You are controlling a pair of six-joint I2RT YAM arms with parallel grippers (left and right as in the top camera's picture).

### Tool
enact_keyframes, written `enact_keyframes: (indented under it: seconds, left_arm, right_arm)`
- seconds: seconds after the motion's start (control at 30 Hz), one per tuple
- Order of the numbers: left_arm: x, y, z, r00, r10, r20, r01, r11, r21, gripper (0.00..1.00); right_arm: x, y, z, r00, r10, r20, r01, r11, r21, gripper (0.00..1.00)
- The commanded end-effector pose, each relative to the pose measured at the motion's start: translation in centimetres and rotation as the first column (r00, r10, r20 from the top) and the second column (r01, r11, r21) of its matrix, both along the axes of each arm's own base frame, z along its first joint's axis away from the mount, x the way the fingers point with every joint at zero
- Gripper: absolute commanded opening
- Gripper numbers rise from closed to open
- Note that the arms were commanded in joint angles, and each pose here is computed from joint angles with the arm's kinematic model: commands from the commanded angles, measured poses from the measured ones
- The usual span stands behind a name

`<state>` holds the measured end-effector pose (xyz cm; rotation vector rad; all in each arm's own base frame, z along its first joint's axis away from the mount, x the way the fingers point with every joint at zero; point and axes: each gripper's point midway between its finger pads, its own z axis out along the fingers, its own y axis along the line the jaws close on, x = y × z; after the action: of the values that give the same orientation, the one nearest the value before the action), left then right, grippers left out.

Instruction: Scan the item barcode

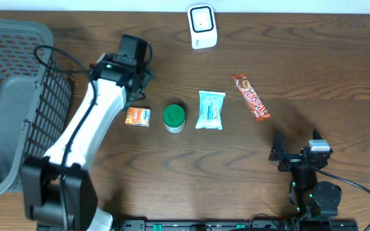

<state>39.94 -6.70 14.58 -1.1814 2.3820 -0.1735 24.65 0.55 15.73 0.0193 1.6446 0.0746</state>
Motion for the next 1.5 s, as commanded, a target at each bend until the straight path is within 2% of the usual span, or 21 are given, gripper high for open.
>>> enact_keyframes:
  seconds: [0.0,0.37,0.63,0.8,0.97,1.1,1.23,1.47]
  left_arm:
    - [0.1,1.6,4.9,0.989,-0.088,0.119,0.073,0.989,0.129,0.98]
    - [-2.3,6.3,13.4,0.951,-0.072,0.302,-0.039,0.937,0.347,0.98]
    - [-6.3,9.8,21.4,0.882,-0.078,0.464,-0.172,0.864,0.474,0.98]
    - [-10.5,11.7,27.0,0.768,-0.018,0.641,-0.314,0.86,0.401,0.98]
    - [-15.3,13.4,33.3,0.568,0.036,0.822,-0.435,0.861,0.262,0.98]
    - [-18.8,14.3,37.2,0.454,-0.009,0.891,-0.473,0.845,0.25,0.98]
    - [-21.2,15.0,39.0,0.443,-0.097,0.891,-0.497,0.801,0.335,0.98]
    - [-22.2,15.2,39.2,0.536,-0.221,0.814,-0.482,0.712,0.511,0.98]
  right_arm:
    - [0.0,0.1,-0.1,1.0,0.003,-0.002,-0.003,1.0,0.009,0.99]
    - [0.0,0.1,-0.1,1.0,0.003,-0.002,-0.003,1.0,0.009,0.99]
    - [0.0,0.1,-0.1,1.0,0.003,-0.002,-0.003,1.0,0.009,0.99]
    - [0.0,0.1,-0.1,1.0,0.003,-0.002,-0.003,1.0,0.009,0.99]
    - [0.0,0.1,-0.1,1.0,0.003,-0.002,-0.003,1.0,0.009,0.99]
    - [0.0,-1.8,0.0,0.995,-0.1,0.004,0.1,0.991,-0.091,0.99]
    - [0.0,-2.0,0.0,0.995,-0.102,0.008,0.101,0.976,-0.193,0.99]
    - [0.0,-2.0,0.1,0.995,-0.101,0.01,0.101,0.976,-0.192,0.99]
